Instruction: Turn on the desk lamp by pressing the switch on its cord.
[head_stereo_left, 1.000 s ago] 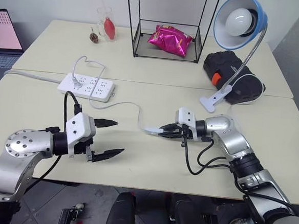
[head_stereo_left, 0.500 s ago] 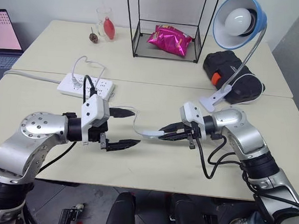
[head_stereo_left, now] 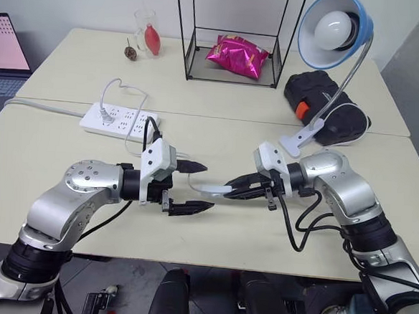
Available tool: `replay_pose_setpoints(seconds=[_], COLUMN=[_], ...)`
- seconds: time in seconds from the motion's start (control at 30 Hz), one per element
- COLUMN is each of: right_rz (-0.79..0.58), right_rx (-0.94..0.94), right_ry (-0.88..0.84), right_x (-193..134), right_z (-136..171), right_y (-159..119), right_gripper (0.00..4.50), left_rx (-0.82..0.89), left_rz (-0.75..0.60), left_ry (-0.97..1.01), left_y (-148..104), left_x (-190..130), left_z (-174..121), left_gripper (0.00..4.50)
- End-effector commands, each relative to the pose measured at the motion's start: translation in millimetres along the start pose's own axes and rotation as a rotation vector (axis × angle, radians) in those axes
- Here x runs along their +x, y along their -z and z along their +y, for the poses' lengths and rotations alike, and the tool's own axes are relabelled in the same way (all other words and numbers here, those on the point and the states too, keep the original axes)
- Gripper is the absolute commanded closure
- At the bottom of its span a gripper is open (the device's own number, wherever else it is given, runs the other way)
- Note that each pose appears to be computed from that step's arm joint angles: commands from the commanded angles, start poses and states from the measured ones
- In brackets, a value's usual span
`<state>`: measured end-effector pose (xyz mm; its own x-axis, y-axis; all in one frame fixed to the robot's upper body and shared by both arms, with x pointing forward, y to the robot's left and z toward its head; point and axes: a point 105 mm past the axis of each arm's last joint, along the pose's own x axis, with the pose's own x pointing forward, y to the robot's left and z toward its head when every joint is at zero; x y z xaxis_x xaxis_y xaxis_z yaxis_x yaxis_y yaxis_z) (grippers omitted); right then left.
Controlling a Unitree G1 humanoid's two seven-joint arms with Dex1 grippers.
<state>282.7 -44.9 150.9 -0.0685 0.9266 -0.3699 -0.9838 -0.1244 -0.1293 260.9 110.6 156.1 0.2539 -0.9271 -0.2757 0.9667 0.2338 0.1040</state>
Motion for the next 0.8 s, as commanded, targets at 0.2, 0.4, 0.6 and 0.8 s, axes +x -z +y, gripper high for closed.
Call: replay_pose_setpoints(seconds=[0.2, 0.4, 0.6, 0.8], right_rz=[-0.028, -0.020, -0.016, -0.015], right_rx=[-0.061, -0.065, -0.072, -0.078], right_ry=[-0.016, -0.019, -0.020, -0.027], right_x=[-5, -5, -5, -4], right_z=[4, 5, 5, 6], right_y=[-20, -20, -20, -21], right_gripper=[4.17, 4.17, 4.17, 4.17], left_rx=[0.006, 0.001, 0.005, 0.025], left_rz=[-0.014, -0.016, -0.010, 0.008], left_ry=[0.026, 0.033, 0.042, 0.036], left_y=[-7, -6, -1, 8], left_x=[2, 4, 4, 6], left_z=[-3, -2, -1, 2], left_gripper=[0.00, 0.00, 0.35, 1.61])
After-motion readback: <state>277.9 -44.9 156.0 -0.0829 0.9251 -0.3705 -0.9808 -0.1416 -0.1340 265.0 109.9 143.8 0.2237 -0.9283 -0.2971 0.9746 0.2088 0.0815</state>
